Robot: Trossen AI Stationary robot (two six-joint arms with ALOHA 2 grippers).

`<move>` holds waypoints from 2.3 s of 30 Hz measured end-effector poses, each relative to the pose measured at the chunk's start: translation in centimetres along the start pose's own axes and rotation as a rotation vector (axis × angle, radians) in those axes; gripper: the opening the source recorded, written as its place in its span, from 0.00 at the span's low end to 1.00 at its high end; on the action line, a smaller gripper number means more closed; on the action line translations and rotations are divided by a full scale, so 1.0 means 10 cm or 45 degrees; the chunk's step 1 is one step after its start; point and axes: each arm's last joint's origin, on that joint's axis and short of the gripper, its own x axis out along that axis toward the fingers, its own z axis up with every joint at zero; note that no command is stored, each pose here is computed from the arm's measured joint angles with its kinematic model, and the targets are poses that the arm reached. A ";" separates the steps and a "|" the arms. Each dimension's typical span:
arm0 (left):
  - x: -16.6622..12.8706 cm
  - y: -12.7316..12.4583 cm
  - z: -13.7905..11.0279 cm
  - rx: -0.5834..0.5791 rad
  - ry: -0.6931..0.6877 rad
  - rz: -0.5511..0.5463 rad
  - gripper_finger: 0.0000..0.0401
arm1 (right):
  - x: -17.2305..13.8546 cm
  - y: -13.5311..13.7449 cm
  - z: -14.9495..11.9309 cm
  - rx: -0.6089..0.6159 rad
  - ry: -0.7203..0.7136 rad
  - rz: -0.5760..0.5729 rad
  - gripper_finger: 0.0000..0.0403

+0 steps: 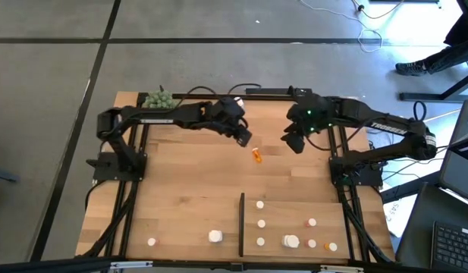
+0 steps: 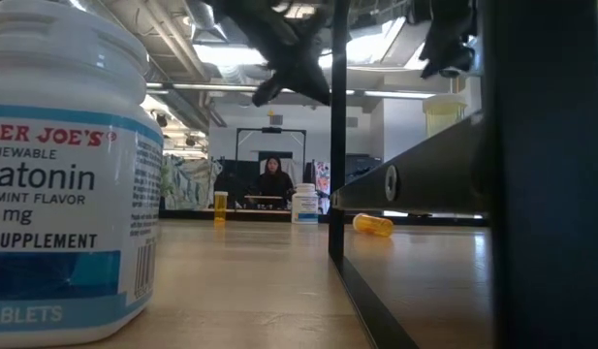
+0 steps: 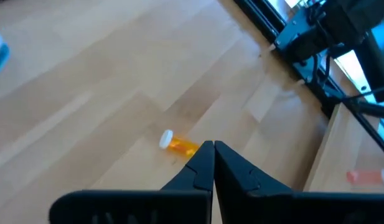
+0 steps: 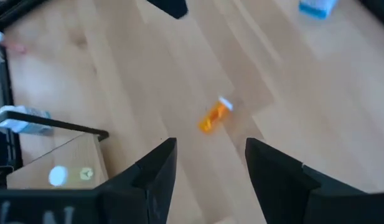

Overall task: Pick and place medicine bottles onto shelf by color
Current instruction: Put the bottom orange pill bottle on the shelf aligned with the other orange pill bottle

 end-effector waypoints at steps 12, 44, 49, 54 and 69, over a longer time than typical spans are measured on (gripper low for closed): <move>0.26 -0.11 -0.02 -0.272 0.021 -0.088 0.00 | 0.02 -0.05 -0.15 -0.142 0.037 -0.009 0.48; 0.21 -0.30 -0.46 -0.629 0.023 0.250 0.01 | 1.28 -0.33 -0.60 -0.195 -0.112 0.095 0.48; 0.21 -0.29 -0.46 -0.628 0.024 0.257 0.01 | 1.55 -0.40 -0.71 -0.128 0.060 0.055 0.48; 0.21 -0.29 -0.46 -0.626 0.027 0.260 0.01 | 1.77 -0.45 -0.77 -0.096 0.139 0.019 0.48; 0.21 -0.29 -0.47 -0.616 0.029 0.262 0.01 | 2.11 -0.50 -0.77 -0.106 0.086 -0.015 0.48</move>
